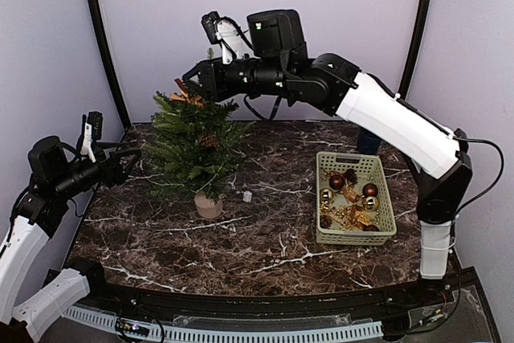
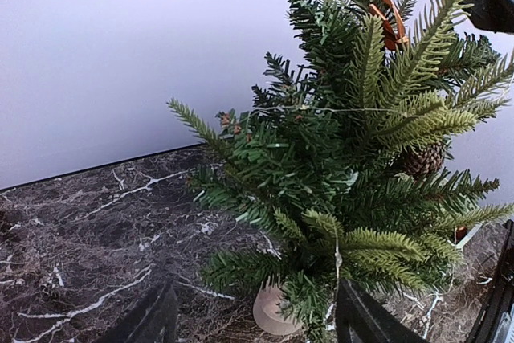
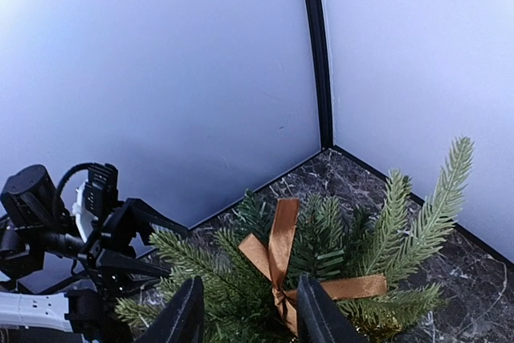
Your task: Decorate the small christmas tree
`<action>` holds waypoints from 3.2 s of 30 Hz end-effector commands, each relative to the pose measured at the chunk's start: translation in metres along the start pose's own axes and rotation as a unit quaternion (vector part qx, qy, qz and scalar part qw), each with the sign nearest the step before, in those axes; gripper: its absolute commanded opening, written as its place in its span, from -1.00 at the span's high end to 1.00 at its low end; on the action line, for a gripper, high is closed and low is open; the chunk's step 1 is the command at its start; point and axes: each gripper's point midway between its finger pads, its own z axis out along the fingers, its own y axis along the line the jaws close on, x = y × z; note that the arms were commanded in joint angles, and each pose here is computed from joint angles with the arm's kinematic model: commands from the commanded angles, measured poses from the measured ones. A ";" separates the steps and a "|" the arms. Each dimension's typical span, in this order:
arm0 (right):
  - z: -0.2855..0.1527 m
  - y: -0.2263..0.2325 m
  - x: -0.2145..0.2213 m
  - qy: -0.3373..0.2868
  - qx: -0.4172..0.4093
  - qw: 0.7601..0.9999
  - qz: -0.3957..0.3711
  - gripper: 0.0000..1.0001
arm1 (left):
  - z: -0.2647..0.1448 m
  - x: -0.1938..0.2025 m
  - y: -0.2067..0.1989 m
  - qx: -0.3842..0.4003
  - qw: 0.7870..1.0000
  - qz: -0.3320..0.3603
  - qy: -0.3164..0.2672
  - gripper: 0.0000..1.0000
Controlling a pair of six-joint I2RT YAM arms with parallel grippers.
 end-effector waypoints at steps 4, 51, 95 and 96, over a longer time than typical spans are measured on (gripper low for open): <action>-0.041 0.016 -0.050 -0.072 -0.022 0.997 -0.005 0.16 | -0.001 -0.002 0.000 -0.002 1.000 0.006 -0.005 -0.40; -0.221 -0.367 0.337 0.257 0.430 0.833 0.237 -0.02 | 0.010 0.050 0.004 -0.017 0.987 -0.152 0.044 -0.40; -0.237 -0.253 0.218 0.148 0.228 0.945 0.184 0.20 | 0.003 -0.058 -0.138 0.175 0.972 -0.151 0.046 -0.24; -0.232 -0.233 0.208 0.140 0.198 0.955 0.173 0.19 | 0.001 -0.066 -0.146 0.187 0.969 -0.155 0.038 -0.23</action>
